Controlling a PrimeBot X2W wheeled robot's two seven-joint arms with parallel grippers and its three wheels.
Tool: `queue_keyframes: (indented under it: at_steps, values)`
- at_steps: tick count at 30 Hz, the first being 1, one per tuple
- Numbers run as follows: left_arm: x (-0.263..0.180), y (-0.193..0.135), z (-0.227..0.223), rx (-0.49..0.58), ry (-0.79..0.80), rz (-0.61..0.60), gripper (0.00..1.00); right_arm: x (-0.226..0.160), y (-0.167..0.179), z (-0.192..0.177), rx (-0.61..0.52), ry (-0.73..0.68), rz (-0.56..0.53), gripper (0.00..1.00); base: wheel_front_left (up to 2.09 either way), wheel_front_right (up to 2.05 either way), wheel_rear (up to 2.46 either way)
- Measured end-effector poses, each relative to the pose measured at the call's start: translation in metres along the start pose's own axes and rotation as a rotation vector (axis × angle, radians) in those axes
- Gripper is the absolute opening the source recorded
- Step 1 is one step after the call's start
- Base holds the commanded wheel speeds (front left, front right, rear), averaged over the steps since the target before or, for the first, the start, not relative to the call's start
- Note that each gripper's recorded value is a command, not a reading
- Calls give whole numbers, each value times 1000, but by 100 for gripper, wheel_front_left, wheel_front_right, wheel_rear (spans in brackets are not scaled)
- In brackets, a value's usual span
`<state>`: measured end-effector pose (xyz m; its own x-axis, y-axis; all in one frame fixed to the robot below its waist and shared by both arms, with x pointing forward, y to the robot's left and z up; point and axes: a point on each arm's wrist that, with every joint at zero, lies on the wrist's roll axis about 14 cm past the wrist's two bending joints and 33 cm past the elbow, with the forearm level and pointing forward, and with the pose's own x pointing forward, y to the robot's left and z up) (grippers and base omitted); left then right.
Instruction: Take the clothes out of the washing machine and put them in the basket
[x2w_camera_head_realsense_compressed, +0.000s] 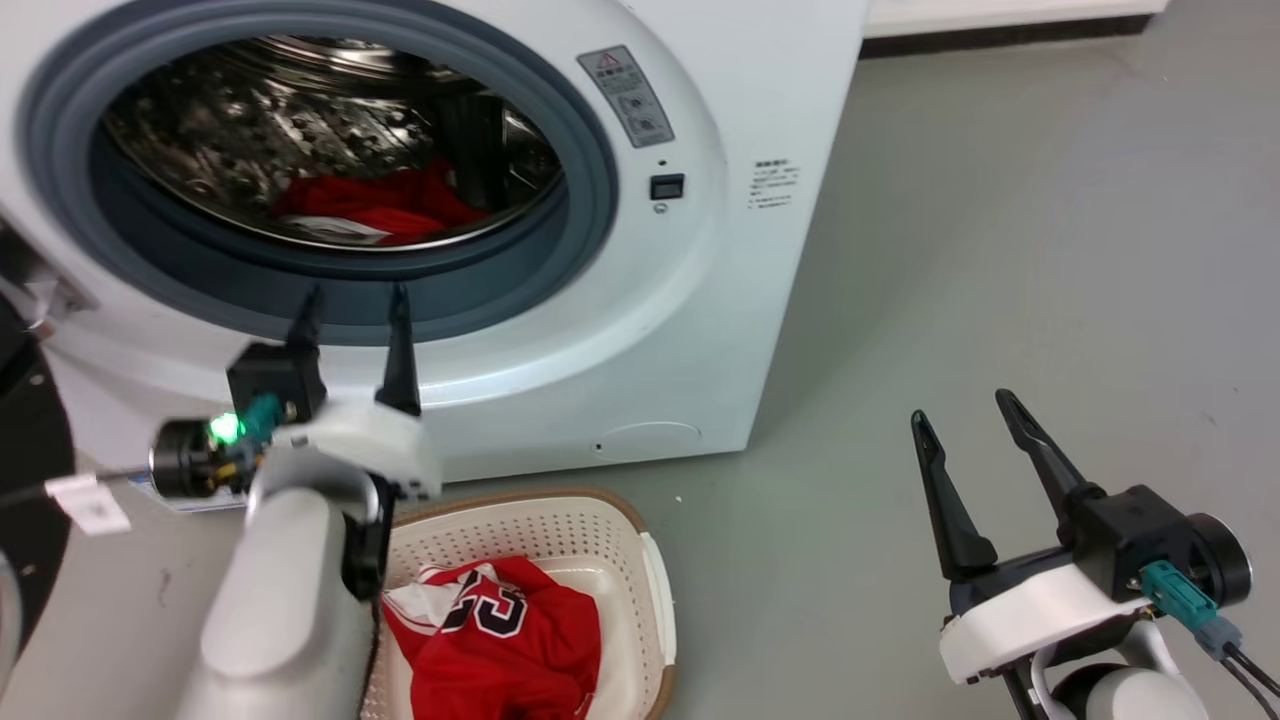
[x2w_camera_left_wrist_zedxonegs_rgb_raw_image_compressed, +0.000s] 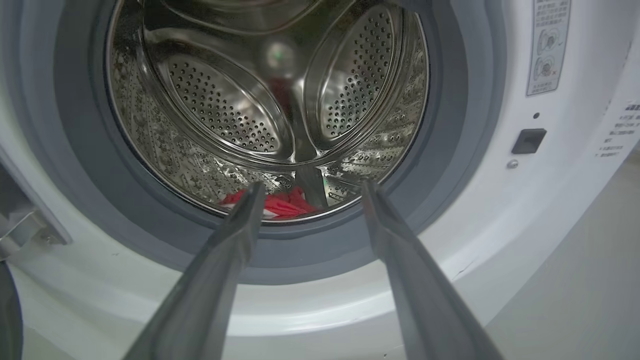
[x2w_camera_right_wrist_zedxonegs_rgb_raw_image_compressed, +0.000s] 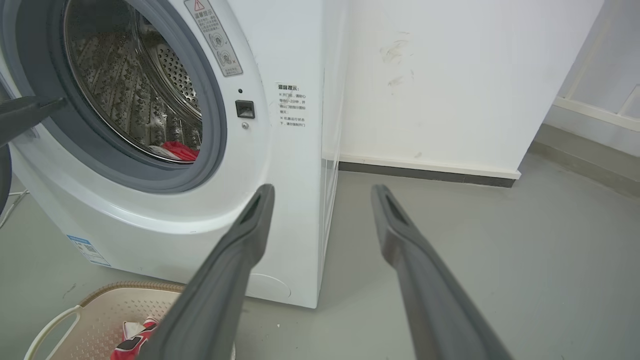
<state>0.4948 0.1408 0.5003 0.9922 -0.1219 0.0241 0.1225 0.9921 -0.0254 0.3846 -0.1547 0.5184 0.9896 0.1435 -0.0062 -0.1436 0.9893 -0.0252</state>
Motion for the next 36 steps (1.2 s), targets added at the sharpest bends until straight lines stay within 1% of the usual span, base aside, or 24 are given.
queue_keyframes:
  at_steps: [4, 5, 6, 9, 17, 25, 30, 32, 36]
  values:
    - [23, 0, -3, 32, 28, -30, 100, -1, -3, -6, 8, 11, -11, 100, 0, 0, 0]
    - [34, 4, -7, 50, 47, -32, 100, 0, -5, -8, 16, 14, -17, 100, 0, 0, 0]
    - [34, 4, -7, 50, 47, -32, 100, 0, -5, -8, 16, 14, -17, 100, 0, 0, 0]
    - [53, 9, -16, 70, 84, -34, 100, 5, -8, -11, 27, 11, -23, 100, 0, 0, 0]
    - [106, 27, -43, 132, 205, -27, 100, 16, -14, -31, 45, 42, -35, 100, 0, 0, 0]
    - [155, 43, -73, 196, 331, -27, 100, 28, -17, -59, 68, 93, -35, 100, 0, 0, 0]
    - [178, 51, -98, 261, 431, -39, 100, 35, -15, -74, 79, 121, -23, 100, 0, 0, 0]
    - [188, 48, -105, 258, 452, -49, 100, 35, -15, -82, 84, 139, -25, 100, 0, 0, 0]
    - [201, 47, -126, 303, 523, -69, 100, 34, -18, -97, 92, 177, -33, 100, 0, 0, 0]
